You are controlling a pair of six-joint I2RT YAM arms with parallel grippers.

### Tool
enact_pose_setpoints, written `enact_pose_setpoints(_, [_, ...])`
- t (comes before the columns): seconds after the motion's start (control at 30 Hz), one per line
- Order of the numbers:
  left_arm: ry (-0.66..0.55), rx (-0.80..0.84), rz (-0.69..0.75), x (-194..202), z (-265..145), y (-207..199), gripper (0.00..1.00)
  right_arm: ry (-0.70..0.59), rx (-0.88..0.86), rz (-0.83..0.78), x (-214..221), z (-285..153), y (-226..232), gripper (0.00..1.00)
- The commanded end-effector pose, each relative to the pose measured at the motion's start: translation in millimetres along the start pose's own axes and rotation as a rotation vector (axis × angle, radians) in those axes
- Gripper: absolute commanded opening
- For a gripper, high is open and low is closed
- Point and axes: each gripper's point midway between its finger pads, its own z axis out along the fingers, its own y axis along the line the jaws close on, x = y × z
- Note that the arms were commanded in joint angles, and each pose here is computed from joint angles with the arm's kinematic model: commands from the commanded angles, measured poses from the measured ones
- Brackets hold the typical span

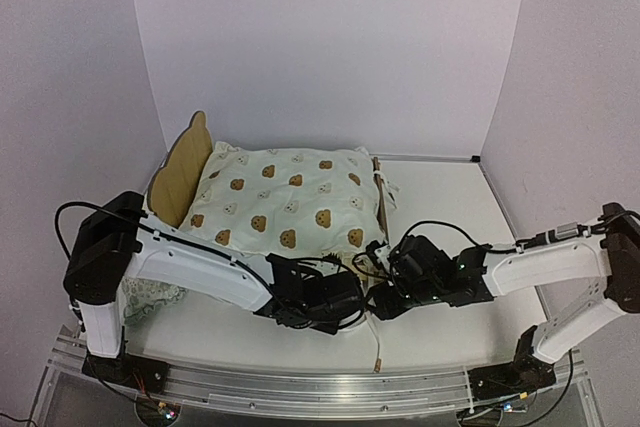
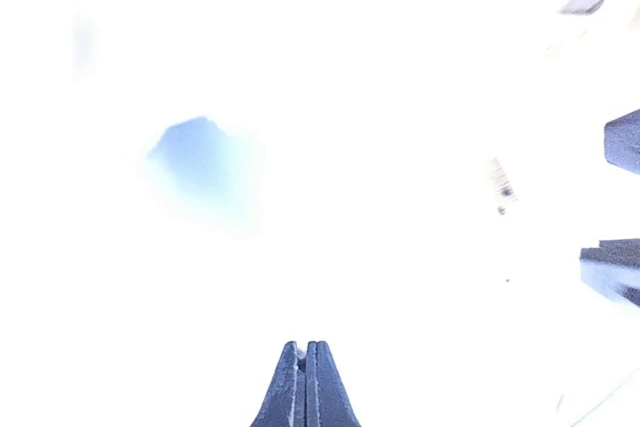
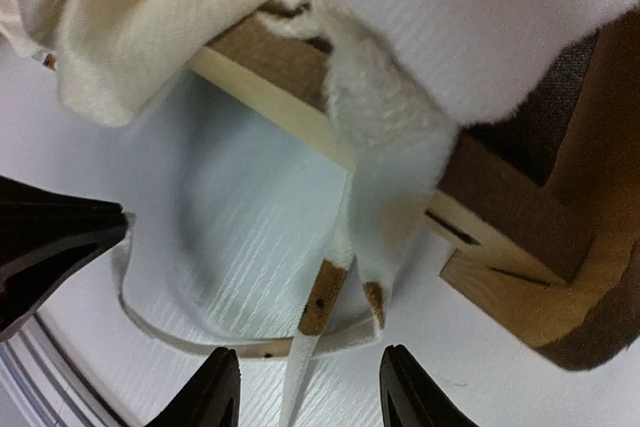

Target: Set up the pet bed

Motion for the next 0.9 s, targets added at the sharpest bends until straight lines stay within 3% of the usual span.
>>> enact_pose_setpoints(0.0, [-0.028,0.04,-0.006,-11.4,-19.5,-4.1,0.0,-0.129,0.083,-0.007,-28.2,5.8,-1.5,0.5])
enact_pose_setpoints(0.23, [-0.027,0.052,-0.002,-10.3,-20.6,-3.9,0.0,-0.224,0.22,-0.032,-35.8,15.7,-14.5,0.46])
enact_pose_setpoints(0.47, [-0.032,0.062,0.0,-11.2,-22.8,-4.6,0.0,-0.236,0.294,-0.047,-31.4,26.0,-22.7,0.34])
enact_pose_setpoints(0.77, [-0.047,0.079,0.0,-15.4,-26.0,-8.1,0.0,-0.249,0.298,-0.042,-27.3,26.3,-25.9,0.04])
enact_pose_setpoints(0.87, [-0.064,0.103,0.014,-22.5,-31.0,-15.4,0.0,-0.253,0.271,-0.04,-26.7,20.1,-23.4,0.0])
